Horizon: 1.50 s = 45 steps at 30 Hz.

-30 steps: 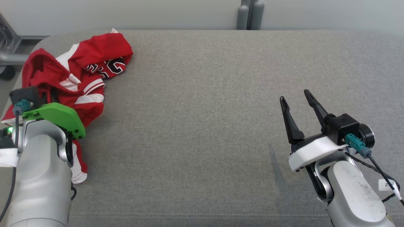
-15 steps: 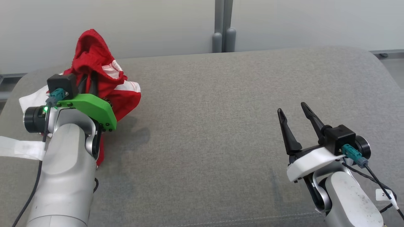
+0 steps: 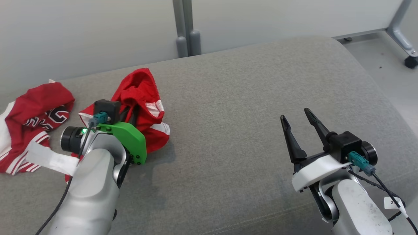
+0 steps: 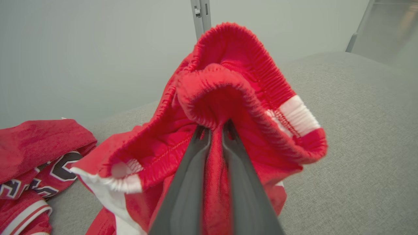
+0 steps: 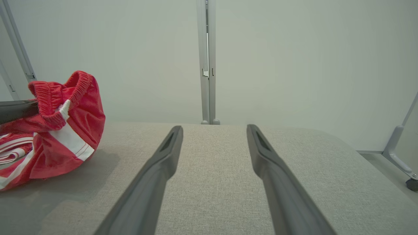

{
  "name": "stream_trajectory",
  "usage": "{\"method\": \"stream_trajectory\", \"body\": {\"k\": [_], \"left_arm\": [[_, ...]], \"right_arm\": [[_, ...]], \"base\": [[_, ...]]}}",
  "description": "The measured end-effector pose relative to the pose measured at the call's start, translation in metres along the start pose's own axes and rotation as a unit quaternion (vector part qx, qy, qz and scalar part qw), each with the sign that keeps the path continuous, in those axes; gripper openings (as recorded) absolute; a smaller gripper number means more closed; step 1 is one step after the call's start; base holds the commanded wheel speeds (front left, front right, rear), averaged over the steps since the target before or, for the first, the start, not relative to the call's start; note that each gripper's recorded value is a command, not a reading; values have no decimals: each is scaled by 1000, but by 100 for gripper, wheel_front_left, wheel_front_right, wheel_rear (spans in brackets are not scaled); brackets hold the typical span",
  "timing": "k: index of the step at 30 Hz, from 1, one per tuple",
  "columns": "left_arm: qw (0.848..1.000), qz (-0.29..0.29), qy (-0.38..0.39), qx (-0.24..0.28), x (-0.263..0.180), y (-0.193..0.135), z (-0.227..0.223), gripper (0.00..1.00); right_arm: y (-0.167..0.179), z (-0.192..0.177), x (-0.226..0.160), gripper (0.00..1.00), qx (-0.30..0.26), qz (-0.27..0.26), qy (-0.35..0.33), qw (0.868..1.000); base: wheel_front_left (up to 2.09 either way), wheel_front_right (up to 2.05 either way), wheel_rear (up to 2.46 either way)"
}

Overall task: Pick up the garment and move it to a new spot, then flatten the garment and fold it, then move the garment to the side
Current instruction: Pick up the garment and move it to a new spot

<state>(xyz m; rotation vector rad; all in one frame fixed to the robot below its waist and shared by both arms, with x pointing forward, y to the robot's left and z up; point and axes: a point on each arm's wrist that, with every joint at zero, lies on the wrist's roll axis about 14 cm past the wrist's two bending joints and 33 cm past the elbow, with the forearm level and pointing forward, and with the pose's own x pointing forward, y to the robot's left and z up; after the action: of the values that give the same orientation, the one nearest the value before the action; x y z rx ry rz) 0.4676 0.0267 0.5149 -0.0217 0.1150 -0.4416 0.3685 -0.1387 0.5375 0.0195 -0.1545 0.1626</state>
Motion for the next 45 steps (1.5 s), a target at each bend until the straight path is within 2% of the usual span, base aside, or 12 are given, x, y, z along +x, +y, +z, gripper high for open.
{"method": "stream_trajectory", "body": {"k": [7,16,21,22,23,24,25,31,34,45], "left_arm": [[995,-97,27,13,20,-67,-12,0],[984,-165,67,34,37,-125,-38,0],[977,-191,92,28,43,-152,-56,0],[976,-195,95,27,44,-156,-59,9],[975,-199,97,26,45,-160,-62,34],[974,-203,99,25,46,-164,-64,85],[973,-208,100,25,48,-168,-65,100],[962,-254,102,-4,49,-199,-68,100],[955,-274,106,-42,45,-210,-66,100],[955,-287,41,-59,34,-210,-34,100]], "right_arm": [[-19,-3,-13,100,-1,-31,7,999],[-40,-1,-19,100,-10,-60,10,998],[-53,-5,-24,100,-15,-81,21,996],[-55,-5,-24,100,-16,-85,22,996],[-58,-6,-25,100,-17,-89,24,996],[-61,-6,-25,100,-19,-94,25,995],[-64,-7,-26,100,-20,-98,28,995],[-79,-16,-31,100,-19,-123,45,991],[-84,-20,-32,100,-18,-132,50,990],[-84,-18,-20,100,-11,-132,40,990]], "base": [[0,0,0],[0,0,0],[0,0,0],[0,0,0],[0,0,0],[0,0,0],[0,0,0],[0,0,0],[0,0,0],[0,0,0]]}}
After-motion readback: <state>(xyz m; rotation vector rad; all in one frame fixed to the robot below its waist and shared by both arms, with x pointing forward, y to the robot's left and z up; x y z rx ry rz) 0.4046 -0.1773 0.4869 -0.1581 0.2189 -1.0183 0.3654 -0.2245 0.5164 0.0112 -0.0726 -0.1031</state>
